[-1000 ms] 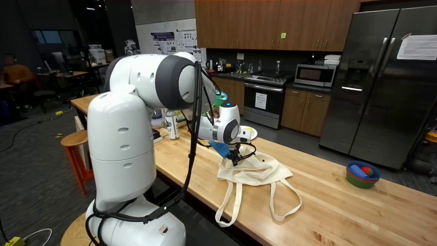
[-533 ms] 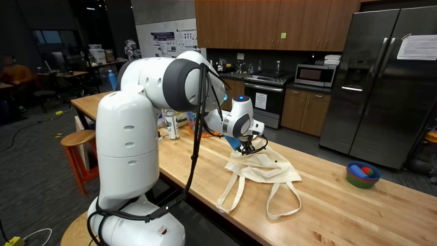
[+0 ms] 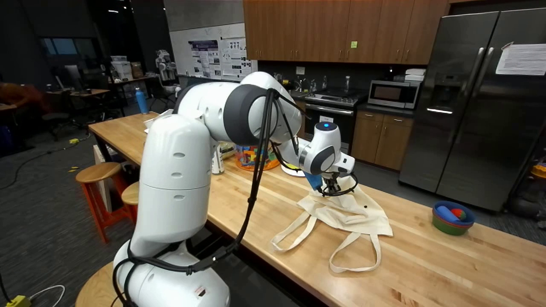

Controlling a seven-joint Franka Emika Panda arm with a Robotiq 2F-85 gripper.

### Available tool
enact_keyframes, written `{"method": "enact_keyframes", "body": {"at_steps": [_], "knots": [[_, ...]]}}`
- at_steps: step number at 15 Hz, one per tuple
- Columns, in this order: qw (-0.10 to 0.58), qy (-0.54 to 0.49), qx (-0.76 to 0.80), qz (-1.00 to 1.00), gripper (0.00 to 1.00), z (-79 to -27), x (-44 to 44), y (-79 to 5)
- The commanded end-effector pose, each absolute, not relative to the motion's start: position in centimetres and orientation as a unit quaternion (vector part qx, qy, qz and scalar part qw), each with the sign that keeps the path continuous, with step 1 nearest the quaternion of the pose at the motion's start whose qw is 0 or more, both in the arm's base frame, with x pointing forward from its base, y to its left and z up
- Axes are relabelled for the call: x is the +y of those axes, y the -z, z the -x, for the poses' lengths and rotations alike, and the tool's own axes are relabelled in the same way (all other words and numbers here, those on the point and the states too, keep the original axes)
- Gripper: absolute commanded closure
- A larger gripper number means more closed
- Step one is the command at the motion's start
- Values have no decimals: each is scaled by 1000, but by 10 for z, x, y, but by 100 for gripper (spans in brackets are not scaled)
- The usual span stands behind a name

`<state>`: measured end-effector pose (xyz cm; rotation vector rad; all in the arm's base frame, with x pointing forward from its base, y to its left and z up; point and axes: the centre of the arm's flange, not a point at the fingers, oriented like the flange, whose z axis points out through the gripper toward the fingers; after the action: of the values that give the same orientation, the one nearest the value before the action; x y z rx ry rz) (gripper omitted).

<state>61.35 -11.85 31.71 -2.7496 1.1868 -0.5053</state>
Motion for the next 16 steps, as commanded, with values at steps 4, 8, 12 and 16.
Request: {"method": "enact_keyframes", "body": {"at_steps": [4, 8, 12, 16], "knots": [[47, 155, 440, 883, 99, -612, -167, -291], [72, 146, 413, 896, 99, -603, -145, -308], [87, 141, 365, 916, 99, -610, -102, -323], [83, 144, 279, 946, 99, -598, -30, -338]]}}
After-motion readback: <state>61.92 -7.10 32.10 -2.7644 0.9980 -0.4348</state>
